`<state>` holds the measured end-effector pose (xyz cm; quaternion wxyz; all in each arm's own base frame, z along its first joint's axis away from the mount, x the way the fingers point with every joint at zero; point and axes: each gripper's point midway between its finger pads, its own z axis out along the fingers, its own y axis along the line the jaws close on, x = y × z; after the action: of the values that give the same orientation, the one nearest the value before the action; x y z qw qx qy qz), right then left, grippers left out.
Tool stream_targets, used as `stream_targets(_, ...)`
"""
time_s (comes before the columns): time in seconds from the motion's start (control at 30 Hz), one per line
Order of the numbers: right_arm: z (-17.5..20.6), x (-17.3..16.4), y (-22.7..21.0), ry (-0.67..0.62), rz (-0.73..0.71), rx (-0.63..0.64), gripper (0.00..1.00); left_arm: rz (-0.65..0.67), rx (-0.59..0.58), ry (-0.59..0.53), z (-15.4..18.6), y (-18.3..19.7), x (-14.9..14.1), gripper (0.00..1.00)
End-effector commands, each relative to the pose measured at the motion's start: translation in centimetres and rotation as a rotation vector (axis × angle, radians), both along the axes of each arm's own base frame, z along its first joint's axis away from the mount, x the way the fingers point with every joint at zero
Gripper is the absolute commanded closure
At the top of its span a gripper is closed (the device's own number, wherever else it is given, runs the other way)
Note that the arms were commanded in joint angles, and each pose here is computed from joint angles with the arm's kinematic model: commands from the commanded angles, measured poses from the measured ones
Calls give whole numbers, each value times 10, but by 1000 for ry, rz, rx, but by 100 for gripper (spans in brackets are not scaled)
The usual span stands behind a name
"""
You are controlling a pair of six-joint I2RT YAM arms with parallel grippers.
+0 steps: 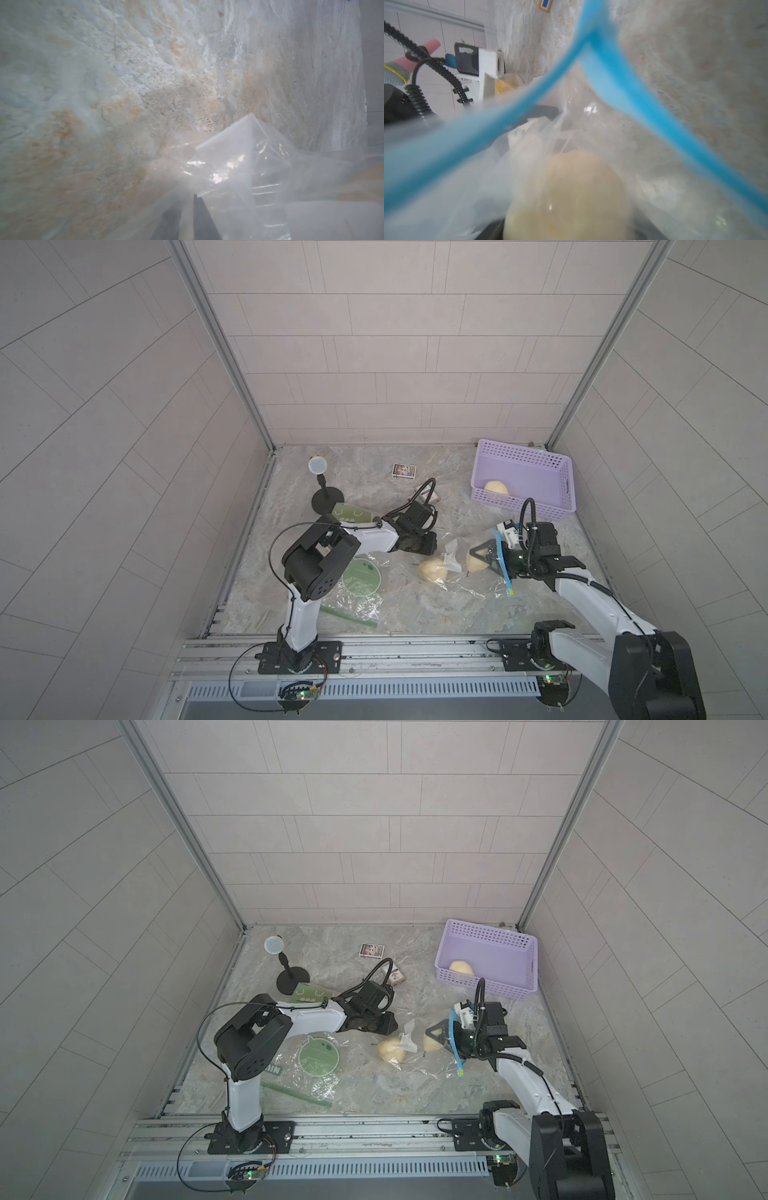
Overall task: Open the zip-top bag and take out the pear
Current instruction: Pick up the pear from the zipper food storage bag.
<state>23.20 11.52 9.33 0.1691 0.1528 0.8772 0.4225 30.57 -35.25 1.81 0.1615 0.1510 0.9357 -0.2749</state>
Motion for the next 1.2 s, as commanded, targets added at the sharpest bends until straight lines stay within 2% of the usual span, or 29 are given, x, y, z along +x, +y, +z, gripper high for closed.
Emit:
stream_targets(0.0, -4, -24, -4, 85, 0, -9, 23, 64, 231, 95, -56, 55, -11, 80)
stream_targets(0.17, 4, -29, -7, 110, -6, 9, 23, 79, 266, 90, -63, 65, -6, 81)
stream_targets(0.43, 30, -21, -3, 76, -22, 99, 30, 125, 279, 78, -61, 83, 4, 82)
stream_targets(0.63, 66, -18, -16, 5, -70, 62, 29, 162, 272, 64, -53, 92, 16, 82)
stream_targets(0.8, 86, -7, -51, -15, -187, 11, 38, 173, 250, 53, -45, 91, 20, 82)
stream_targets(0.93, 113, 32, -92, -81, -343, -31, 43, 178, 187, 50, -34, 82, 20, 81)
stream_targets(1.03, 140, 84, -122, -180, -443, -35, 41, 182, 82, 46, -10, 67, 20, 74)
stream_targets(1.17, 135, 160, -172, -156, -551, -110, 38, 189, -61, 12, 41, 49, 25, 58)
